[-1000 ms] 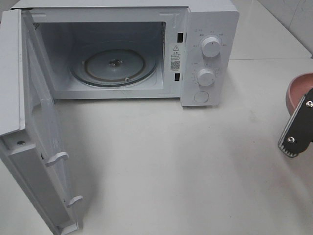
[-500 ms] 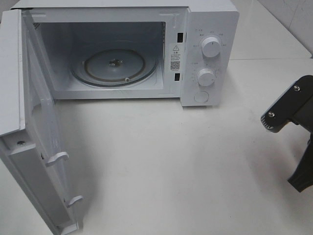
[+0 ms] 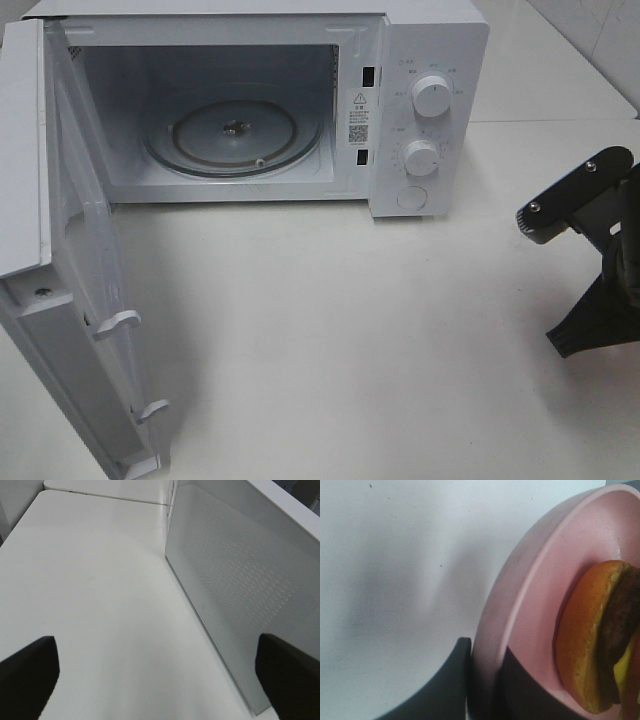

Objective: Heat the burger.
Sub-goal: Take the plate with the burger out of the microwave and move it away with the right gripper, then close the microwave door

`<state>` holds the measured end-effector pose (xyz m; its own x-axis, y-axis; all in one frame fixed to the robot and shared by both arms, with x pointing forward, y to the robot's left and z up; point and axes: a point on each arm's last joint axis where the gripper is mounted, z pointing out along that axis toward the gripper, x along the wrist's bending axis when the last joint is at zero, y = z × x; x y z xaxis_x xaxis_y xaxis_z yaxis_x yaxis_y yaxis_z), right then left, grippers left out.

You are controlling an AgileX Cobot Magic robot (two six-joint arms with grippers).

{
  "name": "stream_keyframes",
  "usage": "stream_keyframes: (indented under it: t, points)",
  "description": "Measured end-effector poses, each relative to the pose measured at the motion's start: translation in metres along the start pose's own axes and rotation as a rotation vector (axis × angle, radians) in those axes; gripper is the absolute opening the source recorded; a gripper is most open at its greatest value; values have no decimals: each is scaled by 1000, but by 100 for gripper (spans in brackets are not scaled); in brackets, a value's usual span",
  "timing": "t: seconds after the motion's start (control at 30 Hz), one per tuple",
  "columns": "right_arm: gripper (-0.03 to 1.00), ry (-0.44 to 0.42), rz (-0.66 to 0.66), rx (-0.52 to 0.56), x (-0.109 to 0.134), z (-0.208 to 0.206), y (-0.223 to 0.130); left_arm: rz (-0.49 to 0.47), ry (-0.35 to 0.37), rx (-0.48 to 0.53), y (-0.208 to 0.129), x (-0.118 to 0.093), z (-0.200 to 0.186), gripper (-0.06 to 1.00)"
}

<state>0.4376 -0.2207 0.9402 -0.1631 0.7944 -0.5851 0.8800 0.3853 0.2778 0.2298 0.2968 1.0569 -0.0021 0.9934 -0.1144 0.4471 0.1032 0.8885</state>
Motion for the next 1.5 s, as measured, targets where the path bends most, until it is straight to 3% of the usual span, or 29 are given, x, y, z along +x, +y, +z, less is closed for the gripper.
stream_keyframes:
  t: [0.23,1.03,1.2,1.33,1.5]
  points:
    - [11,-17,22,102,4,26,-2,0,0,0,0,0,0,99]
    - [13,50,55,195,26,76,-7,0,0,0,0,0,0,99]
    - [25,25,40,194,24,76,-7,0,0,0,0,0,0,99]
    - [44,39,41,191,23,73,-6,0,0,0,0,0,0,99]
    - [53,77,68,139,13,57,0,0,0,0,0,0,0,99]
